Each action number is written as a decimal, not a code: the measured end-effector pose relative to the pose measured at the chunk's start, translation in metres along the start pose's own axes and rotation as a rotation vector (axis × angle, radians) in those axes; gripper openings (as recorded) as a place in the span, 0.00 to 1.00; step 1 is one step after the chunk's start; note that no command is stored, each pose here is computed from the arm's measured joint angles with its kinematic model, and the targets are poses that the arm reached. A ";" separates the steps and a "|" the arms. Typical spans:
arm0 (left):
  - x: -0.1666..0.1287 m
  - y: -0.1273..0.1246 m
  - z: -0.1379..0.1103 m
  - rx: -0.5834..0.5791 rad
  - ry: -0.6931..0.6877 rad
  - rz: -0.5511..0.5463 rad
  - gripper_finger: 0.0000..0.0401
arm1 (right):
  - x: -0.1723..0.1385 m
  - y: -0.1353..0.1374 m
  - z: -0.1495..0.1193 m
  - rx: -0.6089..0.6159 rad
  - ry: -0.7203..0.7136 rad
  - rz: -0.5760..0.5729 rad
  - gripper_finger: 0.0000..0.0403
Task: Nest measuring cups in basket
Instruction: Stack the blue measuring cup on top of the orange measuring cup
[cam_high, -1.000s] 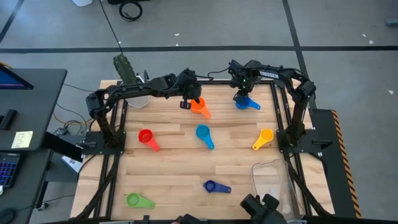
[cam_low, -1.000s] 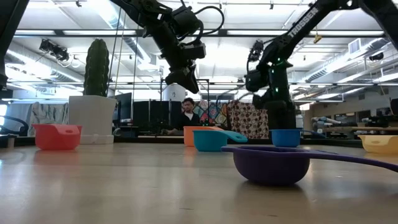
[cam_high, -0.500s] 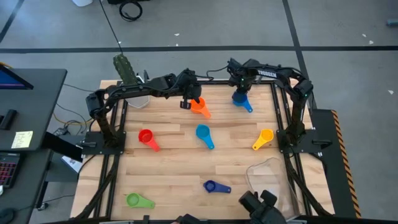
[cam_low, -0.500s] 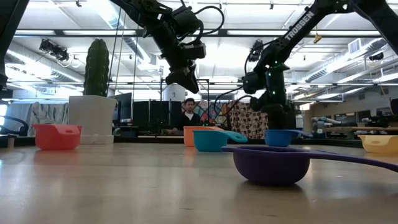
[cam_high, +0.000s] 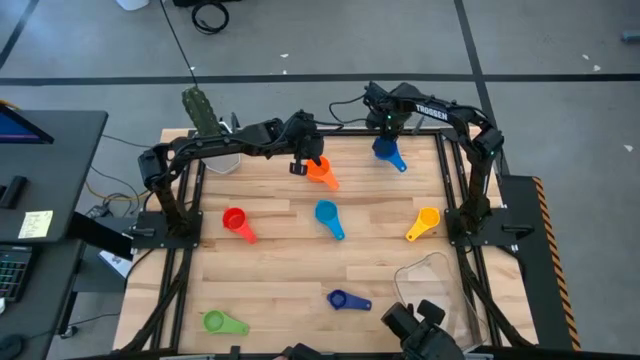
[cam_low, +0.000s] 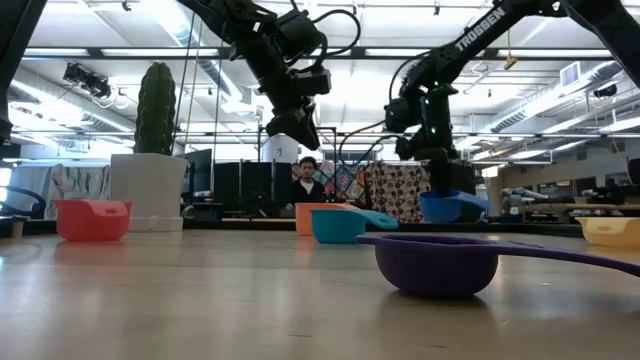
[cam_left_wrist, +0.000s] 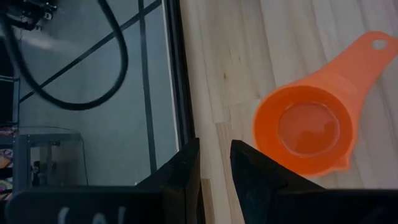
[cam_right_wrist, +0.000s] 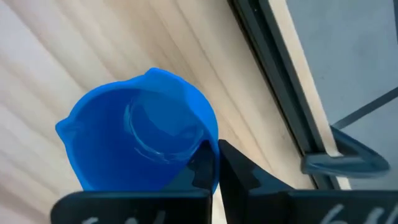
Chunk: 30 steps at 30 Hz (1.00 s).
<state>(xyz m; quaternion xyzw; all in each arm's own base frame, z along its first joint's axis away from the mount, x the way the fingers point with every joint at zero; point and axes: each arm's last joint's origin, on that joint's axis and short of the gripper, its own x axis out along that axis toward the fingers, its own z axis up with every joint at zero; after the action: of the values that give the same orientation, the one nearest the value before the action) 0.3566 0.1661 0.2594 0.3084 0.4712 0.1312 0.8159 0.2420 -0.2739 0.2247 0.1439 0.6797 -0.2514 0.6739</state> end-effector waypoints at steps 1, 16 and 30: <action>0.000 0.000 0.000 0.000 0.008 0.008 0.23 | -0.006 0.000 0.001 -0.003 -0.001 0.001 0.03; -0.025 0.014 -0.011 -0.138 0.077 0.061 0.23 | -0.065 0.050 0.027 -0.094 -0.157 0.072 0.03; -0.077 0.036 -0.054 -0.354 0.161 -0.032 0.23 | -0.073 0.080 0.043 -0.075 -0.322 0.199 0.03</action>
<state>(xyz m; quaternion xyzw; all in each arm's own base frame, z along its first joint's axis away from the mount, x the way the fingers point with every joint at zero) 0.2737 0.1758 0.3152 0.1410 0.5094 0.2230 0.8191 0.3247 -0.2201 0.2865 0.1431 0.5546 -0.1779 0.8002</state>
